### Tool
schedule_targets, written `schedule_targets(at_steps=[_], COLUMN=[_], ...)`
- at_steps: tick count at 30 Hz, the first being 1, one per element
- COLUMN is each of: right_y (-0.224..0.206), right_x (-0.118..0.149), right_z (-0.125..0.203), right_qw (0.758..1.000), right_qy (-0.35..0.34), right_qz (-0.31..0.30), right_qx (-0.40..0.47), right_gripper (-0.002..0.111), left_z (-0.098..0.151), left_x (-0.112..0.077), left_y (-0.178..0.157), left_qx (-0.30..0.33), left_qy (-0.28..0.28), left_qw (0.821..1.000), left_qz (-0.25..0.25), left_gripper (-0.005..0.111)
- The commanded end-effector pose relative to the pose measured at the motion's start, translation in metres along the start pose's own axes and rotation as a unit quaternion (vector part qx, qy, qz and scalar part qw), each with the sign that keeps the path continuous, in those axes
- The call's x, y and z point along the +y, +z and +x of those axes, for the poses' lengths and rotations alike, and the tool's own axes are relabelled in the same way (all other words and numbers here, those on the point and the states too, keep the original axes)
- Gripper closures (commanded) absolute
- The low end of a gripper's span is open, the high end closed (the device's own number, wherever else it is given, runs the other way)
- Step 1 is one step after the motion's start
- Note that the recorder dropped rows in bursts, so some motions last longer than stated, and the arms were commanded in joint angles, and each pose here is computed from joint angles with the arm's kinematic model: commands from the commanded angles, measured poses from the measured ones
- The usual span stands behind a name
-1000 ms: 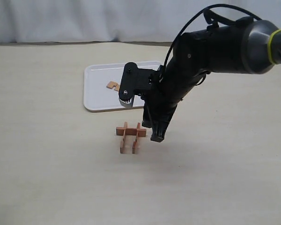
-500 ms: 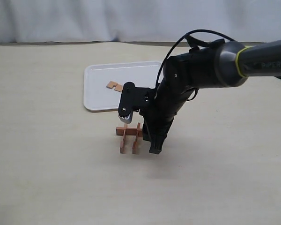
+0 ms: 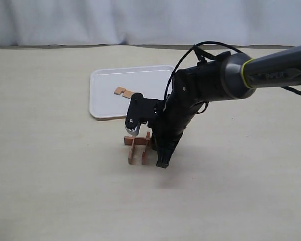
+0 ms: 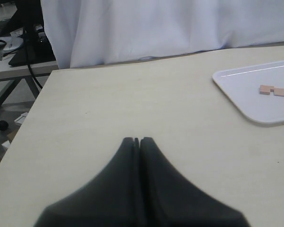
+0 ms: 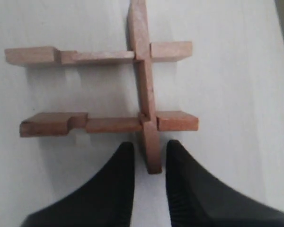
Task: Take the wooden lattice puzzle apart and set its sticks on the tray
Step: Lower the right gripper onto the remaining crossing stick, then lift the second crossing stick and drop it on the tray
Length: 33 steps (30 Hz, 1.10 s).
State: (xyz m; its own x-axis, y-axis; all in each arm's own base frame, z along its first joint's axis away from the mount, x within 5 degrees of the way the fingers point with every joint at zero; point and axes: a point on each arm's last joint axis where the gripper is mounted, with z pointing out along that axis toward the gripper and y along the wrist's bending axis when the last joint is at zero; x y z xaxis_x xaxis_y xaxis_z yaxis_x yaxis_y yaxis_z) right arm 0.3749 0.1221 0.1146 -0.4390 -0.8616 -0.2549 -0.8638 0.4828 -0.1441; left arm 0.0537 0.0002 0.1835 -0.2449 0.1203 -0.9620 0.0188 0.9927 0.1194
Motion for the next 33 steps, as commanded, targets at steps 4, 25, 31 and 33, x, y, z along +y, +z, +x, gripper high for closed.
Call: schedule_targets(at_steps=[4,25,31,33], right_y=[0.0,-0.046,-0.052,-0.053], right_x=[-0.001,-0.003,-0.009,-0.013], right_z=[0.001,-0.008,-0.013,-0.015], right_qw=[1.0,0.999,0.996,0.993], right_qy=[0.026,0.035,0.039,0.046], right_qz=[0.0,0.024,0.058,0.077], right_qx=[0.0,-0.031,-0.062,-0.078], right_gripper=[0.104,0.104,0.104,0.104], left_z=[-0.001,-0.001,-0.001,-0.001], left_x=[0.0,0.0,0.0,0.0], left_y=[0.0,0.0,0.0,0.0], left_qx=[-0.006,-0.006,-0.007,-0.007], left_qy=[0.0,0.0,0.0,0.0], left_qw=[1.0,1.0,1.0,1.0], left_qz=[0.0,0.0,0.0,0.0], left_gripper=[0.107,0.107,0.107,0.107])
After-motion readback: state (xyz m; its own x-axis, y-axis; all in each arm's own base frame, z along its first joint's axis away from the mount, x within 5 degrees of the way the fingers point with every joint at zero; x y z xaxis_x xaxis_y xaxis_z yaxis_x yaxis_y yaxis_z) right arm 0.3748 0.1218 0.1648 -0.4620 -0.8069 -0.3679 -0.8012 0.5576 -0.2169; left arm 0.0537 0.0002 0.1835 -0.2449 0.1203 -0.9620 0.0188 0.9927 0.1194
